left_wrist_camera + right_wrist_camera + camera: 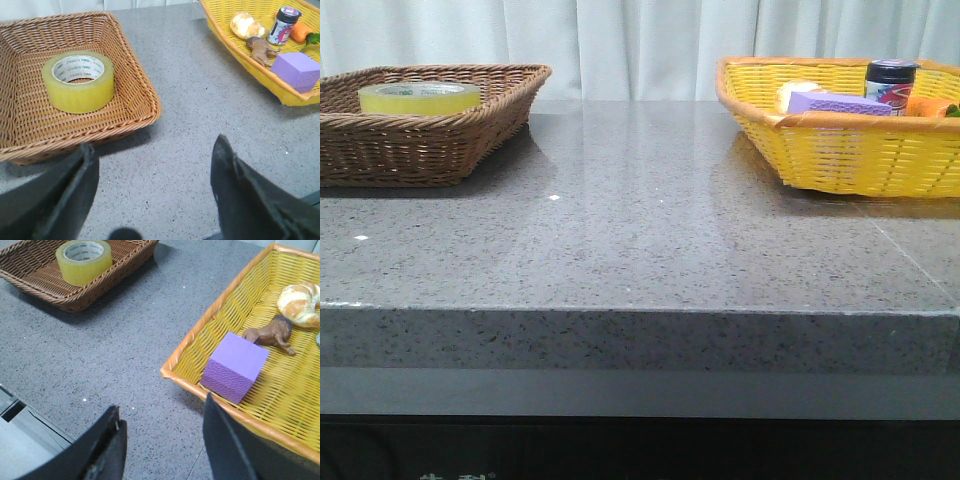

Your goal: Transfer tape with both arms

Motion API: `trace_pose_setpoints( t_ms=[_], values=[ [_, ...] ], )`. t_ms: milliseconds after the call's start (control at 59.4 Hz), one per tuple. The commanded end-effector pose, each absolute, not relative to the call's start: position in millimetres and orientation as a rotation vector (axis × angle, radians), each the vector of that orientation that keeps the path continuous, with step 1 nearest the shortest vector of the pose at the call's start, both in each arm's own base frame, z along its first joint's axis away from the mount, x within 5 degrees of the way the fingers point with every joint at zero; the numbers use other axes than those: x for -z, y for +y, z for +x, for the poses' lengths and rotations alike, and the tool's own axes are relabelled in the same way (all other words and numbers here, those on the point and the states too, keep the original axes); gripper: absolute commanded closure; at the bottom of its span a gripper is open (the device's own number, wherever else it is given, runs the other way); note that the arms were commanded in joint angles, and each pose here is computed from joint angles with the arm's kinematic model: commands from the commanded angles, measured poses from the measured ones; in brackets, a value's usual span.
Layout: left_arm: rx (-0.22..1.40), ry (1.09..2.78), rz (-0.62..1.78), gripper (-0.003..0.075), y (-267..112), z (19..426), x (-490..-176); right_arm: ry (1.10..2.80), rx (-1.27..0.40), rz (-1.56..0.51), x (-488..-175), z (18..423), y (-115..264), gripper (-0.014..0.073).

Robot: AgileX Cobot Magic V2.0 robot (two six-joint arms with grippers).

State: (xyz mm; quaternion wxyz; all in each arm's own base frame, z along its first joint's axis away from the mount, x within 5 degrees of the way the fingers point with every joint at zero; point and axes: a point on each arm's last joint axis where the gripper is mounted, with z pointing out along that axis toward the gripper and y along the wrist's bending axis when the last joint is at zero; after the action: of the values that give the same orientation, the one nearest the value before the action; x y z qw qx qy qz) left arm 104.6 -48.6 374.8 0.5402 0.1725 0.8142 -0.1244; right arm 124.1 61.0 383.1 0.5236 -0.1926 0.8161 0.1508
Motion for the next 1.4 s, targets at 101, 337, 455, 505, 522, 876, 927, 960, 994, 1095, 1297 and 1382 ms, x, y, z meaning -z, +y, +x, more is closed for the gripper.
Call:
trace_pose_setpoints(
  t_ms=[101, 337, 455, 505, 522, 876, 927, 960, 994, 1095, 1297, 1382],
  values=[
    [0.326, 1.833, 0.384, 0.0256, -49.9, 105.4, -385.6, 1.860, -0.363, -0.423, -397.4, 125.1, 59.4, 0.0215],
    [0.326, 1.830, 0.383, 0.0556, -49.9, 105.5, -385.8, 1.860, -0.363, -0.423, -397.4, 125.1, 59.4, 0.0529],
    [0.326, 1.830, 0.383, 0.0713, -49.9, 105.5, -385.8, 1.860, -0.363, -0.423, -397.4, 125.1, 59.4, 0.0664],
    [0.337, 1.839, 0.380, 0.0740, -50.3, 105.1, -385.2, 1.860, -0.363, -0.423, -397.4, 125.1, 59.4, 0.0661],
    [0.351, 1.846, 0.376, 0.0741, -50.9, 104.7, -384.8, 1.860, -0.363, -0.423, -397.4, 125.1, 59.4, 0.0663],
    [0.375, 1.852, 0.368, 0.0741, -51.8, 104.1, -384.6, 1.859, -0.363, -0.423, -397.5, 125.2, 59.4, 0.0662],
    [0.375, 1.852, 0.368, 0.0741, -51.8, 104.1, -384.6, 1.859, -0.363, -0.423, -397.5, 125.2, 59.4, 0.0662],
    [0.375, 1.852, 0.368, 0.0741, -51.8, 104.1, -384.6, 1.859, -0.363, -0.423, -397.5, 125.2, 59.4, 0.0662],
    [0.375, 1.852, 0.368, 0.0741, -51.8, 104.1, -384.6, 1.859, -0.363, -0.423, -397.5, 125.2, 59.4, 0.0662],
    [0.371, 1.813, 0.347, 0.0741, -47.7, 99.2, -381.5, 1.859, -0.363, -0.423, -397.5, 125.2, 59.4, 0.0662],
    [0.317, 1.689, 0.204, 0.0741, -29.6, 85.9, -352.3, 1.859, -0.363, -0.423, -397.5, 125.2, 59.4, 0.0662],
    [0.283, 1.606, 0.146, 0.0741, -22.8, 80.9, -327.8, 1.859, -0.363, -0.423, -397.5, 125.2, 59.4, 0.0662]
  ],
)
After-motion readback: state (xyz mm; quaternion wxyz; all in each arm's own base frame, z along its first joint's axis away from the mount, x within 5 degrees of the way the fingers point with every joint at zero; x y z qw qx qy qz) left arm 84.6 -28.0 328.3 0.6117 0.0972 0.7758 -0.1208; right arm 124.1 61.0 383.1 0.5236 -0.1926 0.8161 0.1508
